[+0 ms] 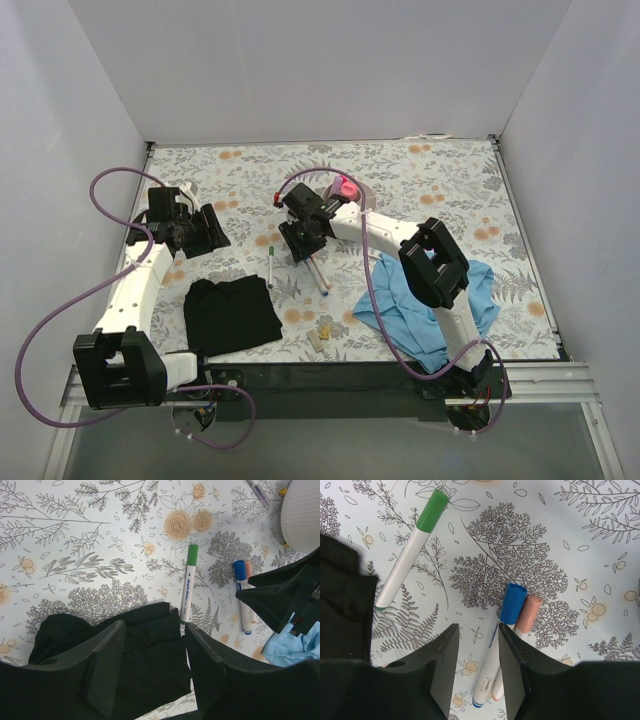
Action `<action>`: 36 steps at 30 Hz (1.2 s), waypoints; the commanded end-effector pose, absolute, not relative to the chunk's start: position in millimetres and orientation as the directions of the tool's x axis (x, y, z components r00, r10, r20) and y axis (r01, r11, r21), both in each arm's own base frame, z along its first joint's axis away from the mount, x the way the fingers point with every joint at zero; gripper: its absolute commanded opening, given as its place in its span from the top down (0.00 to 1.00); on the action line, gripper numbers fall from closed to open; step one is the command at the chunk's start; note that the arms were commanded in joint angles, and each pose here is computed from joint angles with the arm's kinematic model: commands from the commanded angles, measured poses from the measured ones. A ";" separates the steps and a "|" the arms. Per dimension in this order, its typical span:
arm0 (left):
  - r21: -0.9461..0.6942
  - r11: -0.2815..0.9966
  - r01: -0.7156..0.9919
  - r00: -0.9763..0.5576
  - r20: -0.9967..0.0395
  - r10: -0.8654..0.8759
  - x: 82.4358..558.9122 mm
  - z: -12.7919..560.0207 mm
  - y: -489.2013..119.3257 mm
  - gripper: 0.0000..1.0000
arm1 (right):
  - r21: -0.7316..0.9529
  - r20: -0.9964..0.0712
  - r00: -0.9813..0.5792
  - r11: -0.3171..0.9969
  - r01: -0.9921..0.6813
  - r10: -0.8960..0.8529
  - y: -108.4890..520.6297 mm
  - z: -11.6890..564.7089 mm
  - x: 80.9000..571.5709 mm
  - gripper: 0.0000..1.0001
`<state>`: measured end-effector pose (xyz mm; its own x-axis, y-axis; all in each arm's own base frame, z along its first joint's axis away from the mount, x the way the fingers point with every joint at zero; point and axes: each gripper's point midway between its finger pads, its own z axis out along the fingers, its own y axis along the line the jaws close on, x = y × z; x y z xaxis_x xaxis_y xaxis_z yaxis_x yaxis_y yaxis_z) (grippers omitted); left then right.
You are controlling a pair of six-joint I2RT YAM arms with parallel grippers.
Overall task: Sort the stationery into containers
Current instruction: Pick up the pen from the center of the board.
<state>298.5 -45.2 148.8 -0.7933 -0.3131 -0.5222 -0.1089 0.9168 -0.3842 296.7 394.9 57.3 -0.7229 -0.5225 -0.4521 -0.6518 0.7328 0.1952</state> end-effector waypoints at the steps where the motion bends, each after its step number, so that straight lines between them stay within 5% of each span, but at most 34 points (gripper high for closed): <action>1: -0.392 0.915 -0.098 -0.790 -0.528 -0.311 291.9 149.9 -47.5 0.49 | 0.226 -0.459 -0.734 0.733 -0.642 -0.501 401.1 56.3 299.2 0.54; 24: -0.407 0.908 -0.099 -0.802 -0.508 -0.315 294.2 143.0 -50.6 0.49 | 0.198 -0.433 -0.756 0.767 -0.610 -0.490 390.0 27.3 324.4 0.55; 32: -0.401 0.911 -0.096 -0.802 -0.511 -0.309 293.2 144.5 -49.7 0.49 | 0.040 -0.395 -0.730 0.783 -0.620 -0.558 362.5 6.2 325.9 0.84; 34: -0.397 0.913 -0.095 -0.797 -0.519 -0.308 296.1 147.8 -48.7 0.49 | 0.008 -0.405 -0.719 0.784 -0.621 -0.566 354.2 13.3 326.4 0.98; 36: -0.389 0.916 -0.094 -0.795 -0.525 -0.304 298.9 149.2 -47.1 0.49 | 0.009 -0.445 -0.696 0.775 -0.632 -0.563 355.3 34.9 327.2 0.99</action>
